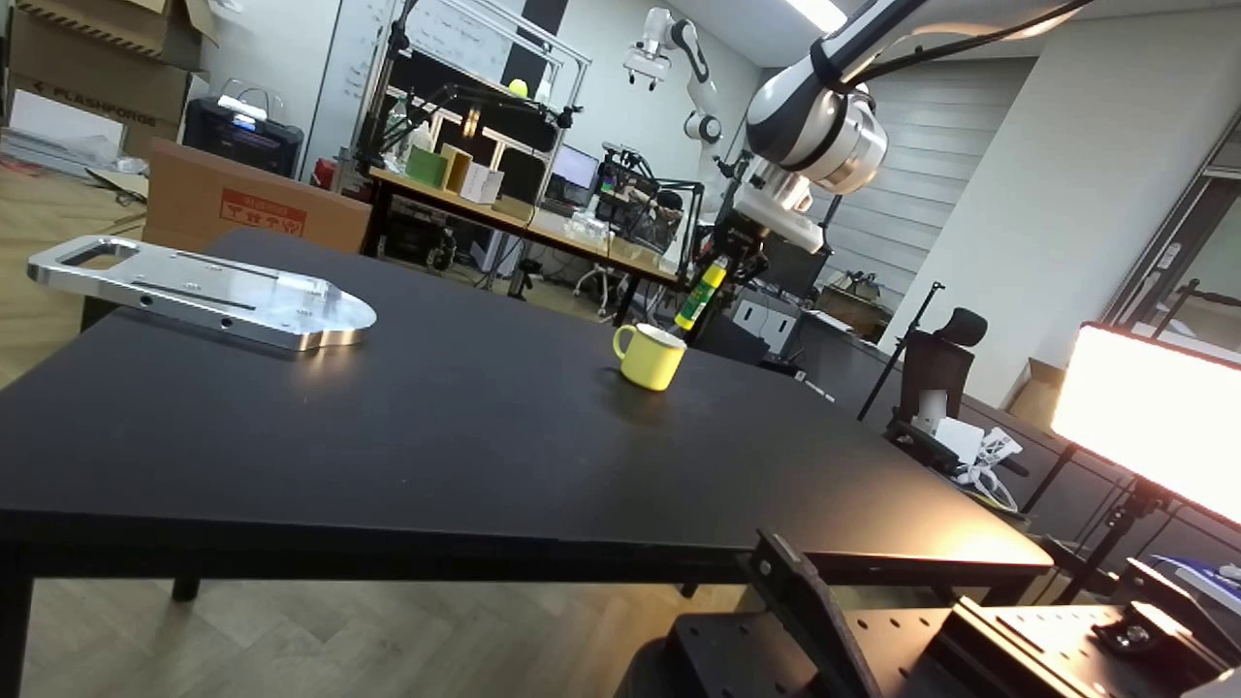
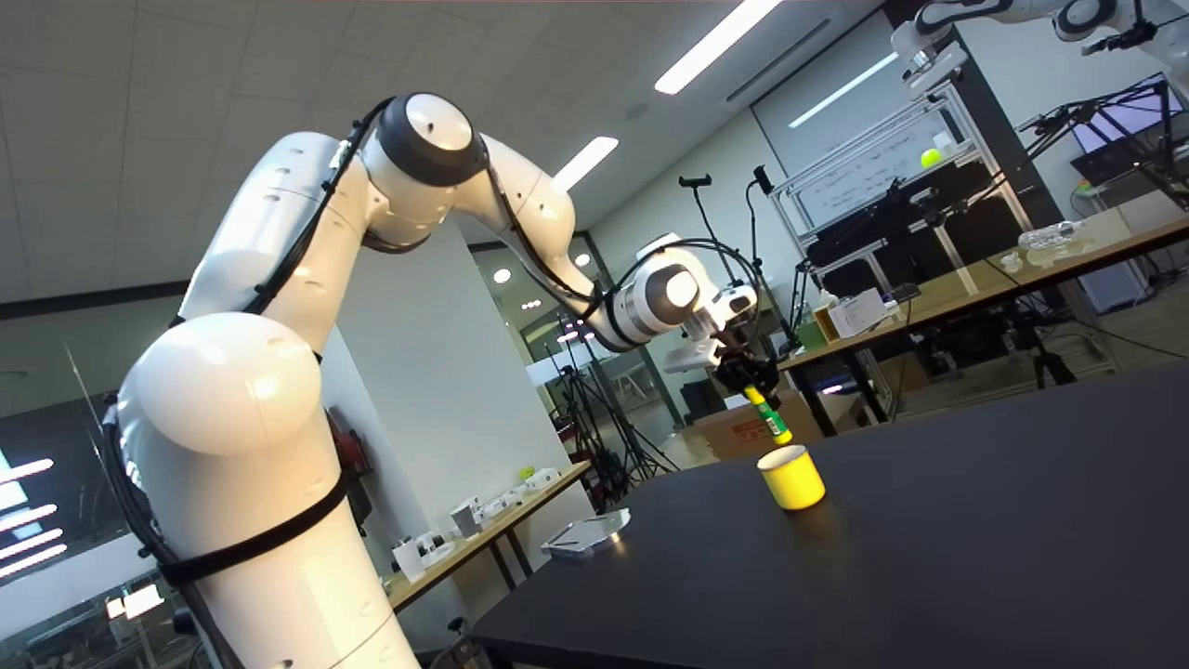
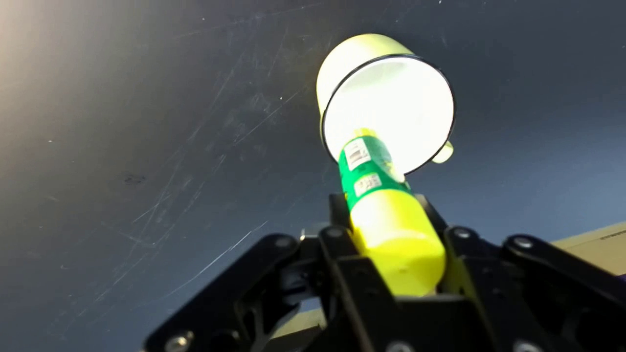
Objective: Pick up the object and put it in the cup
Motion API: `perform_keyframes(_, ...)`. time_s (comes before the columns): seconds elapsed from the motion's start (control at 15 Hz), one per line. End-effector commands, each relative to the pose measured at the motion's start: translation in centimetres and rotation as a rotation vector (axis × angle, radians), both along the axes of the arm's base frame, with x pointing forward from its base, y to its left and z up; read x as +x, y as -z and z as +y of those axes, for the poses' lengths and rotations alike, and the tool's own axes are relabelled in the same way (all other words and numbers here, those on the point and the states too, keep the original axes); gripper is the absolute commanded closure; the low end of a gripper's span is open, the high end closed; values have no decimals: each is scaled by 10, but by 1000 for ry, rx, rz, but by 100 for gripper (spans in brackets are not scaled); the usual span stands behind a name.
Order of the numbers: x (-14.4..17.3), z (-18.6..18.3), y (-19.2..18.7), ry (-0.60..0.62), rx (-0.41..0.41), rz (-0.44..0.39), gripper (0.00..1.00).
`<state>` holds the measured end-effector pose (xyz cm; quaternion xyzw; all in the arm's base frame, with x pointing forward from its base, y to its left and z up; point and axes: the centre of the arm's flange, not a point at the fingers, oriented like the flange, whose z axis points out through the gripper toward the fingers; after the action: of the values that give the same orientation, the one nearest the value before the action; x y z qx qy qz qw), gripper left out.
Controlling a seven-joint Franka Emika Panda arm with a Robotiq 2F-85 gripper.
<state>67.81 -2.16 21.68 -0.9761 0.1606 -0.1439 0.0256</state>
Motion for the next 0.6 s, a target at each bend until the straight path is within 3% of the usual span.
perform_keyframes(0.0, 15, 12, 18, -23, 17, -23, 91)
perform_keyframes(0.53, 14, 20, 62, -47, 23, 29, 91)
